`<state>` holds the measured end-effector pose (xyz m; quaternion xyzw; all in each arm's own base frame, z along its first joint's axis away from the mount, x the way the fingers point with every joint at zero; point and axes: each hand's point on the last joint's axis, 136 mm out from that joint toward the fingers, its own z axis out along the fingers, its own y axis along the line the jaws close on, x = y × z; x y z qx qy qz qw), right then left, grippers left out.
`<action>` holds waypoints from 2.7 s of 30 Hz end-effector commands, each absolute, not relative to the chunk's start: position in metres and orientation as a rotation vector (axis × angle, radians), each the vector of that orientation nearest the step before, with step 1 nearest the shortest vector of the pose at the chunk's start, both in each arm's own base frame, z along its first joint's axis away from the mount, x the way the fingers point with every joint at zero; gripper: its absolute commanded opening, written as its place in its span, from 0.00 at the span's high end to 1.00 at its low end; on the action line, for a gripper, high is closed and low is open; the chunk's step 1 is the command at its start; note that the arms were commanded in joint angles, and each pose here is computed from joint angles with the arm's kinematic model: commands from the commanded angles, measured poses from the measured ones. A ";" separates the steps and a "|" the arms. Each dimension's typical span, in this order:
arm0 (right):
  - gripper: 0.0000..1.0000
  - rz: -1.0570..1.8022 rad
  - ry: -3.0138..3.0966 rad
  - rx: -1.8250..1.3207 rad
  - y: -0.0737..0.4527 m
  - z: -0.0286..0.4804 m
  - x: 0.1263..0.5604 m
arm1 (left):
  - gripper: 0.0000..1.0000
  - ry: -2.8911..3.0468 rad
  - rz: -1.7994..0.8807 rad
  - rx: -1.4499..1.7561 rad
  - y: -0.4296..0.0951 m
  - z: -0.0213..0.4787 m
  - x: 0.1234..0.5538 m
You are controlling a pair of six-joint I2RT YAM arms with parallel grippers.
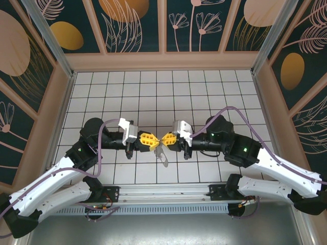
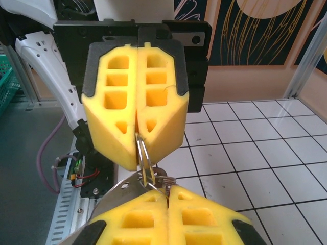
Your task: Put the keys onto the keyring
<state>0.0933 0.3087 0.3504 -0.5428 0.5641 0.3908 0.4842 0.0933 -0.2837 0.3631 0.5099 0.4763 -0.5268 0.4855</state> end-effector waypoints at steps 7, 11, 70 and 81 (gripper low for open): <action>1.00 0.955 1.327 -1.271 0.318 0.372 0.101 | 1.00 1.076 -1.337 1.312 -0.284 0.375 0.077; 1.00 0.973 1.302 -1.270 0.318 0.380 0.098 | 1.00 1.096 -1.331 1.322 -0.285 0.372 0.079; 0.92 0.779 1.473 -1.153 0.294 0.345 0.128 | 1.00 1.309 -1.128 1.198 -0.292 0.334 0.125; 0.72 0.737 1.572 -1.047 0.289 0.326 0.153 | 1.00 1.384 -1.059 1.120 -0.292 0.318 0.146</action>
